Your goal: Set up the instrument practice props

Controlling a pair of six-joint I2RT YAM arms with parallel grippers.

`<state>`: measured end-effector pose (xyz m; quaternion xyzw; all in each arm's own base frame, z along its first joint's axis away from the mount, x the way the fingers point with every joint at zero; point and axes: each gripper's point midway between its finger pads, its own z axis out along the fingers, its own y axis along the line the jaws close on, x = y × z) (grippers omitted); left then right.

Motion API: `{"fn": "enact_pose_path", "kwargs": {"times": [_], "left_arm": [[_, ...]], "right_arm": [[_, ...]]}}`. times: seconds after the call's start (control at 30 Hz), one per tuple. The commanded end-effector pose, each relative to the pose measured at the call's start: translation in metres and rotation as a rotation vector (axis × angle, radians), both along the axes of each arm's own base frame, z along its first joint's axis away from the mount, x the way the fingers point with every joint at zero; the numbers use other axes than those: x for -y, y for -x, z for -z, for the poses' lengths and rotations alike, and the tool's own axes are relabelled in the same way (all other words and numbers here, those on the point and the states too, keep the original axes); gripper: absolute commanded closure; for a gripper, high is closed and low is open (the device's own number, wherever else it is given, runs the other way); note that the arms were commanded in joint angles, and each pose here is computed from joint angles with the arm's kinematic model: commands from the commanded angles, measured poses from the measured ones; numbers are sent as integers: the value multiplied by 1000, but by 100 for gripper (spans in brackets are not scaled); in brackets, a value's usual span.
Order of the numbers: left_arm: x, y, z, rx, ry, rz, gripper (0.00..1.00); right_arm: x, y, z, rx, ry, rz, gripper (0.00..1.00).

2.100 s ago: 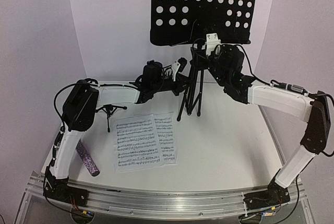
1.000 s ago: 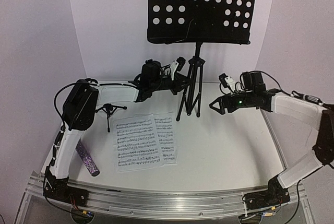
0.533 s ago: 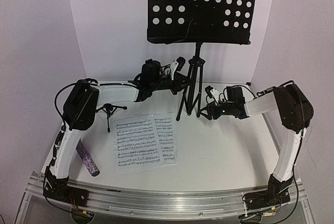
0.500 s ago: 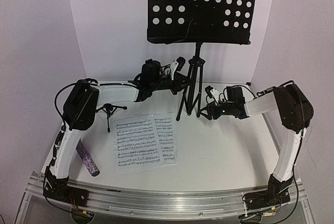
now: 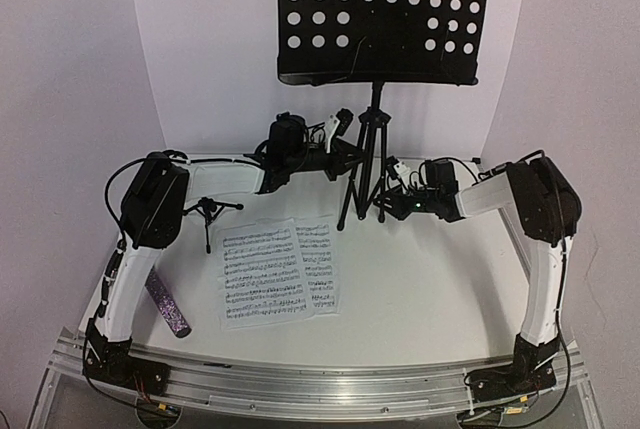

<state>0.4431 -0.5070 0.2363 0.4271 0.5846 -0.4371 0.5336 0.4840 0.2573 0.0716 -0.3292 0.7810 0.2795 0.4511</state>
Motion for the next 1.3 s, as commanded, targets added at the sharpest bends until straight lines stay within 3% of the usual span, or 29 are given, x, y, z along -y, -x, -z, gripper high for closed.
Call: {"fn": "enact_pose_path", "kwargs": {"times": [0.0, 0.07, 0.37, 0.63, 0.87, 1.1, 1.27], "left_arm": [[-2, -3, -9, -38, 6, 19, 100], [-8, -5, -12, -34, -18, 12, 100], [-18, 12, -33, 73, -108, 71, 100], [-28, 25, -37, 150, -198, 102, 100], [-38, 34, -41, 183, -251, 109, 100], [-37, 34, -33, 181, -274, 121, 100], [-32, 34, -16, 173, -282, 137, 100]], "right_arm": [[-5, 6, -19, 84, 18, -45, 94], [2, 19, -24, 66, 50, -35, 100], [42, 94, -23, -92, 156, 80, 100], [37, 126, -12, -163, 244, 186, 100], [45, 153, 6, -274, 222, 345, 100], [65, 174, 33, -374, 211, 498, 100], [86, 198, 47, -402, 293, 614, 100]]}}
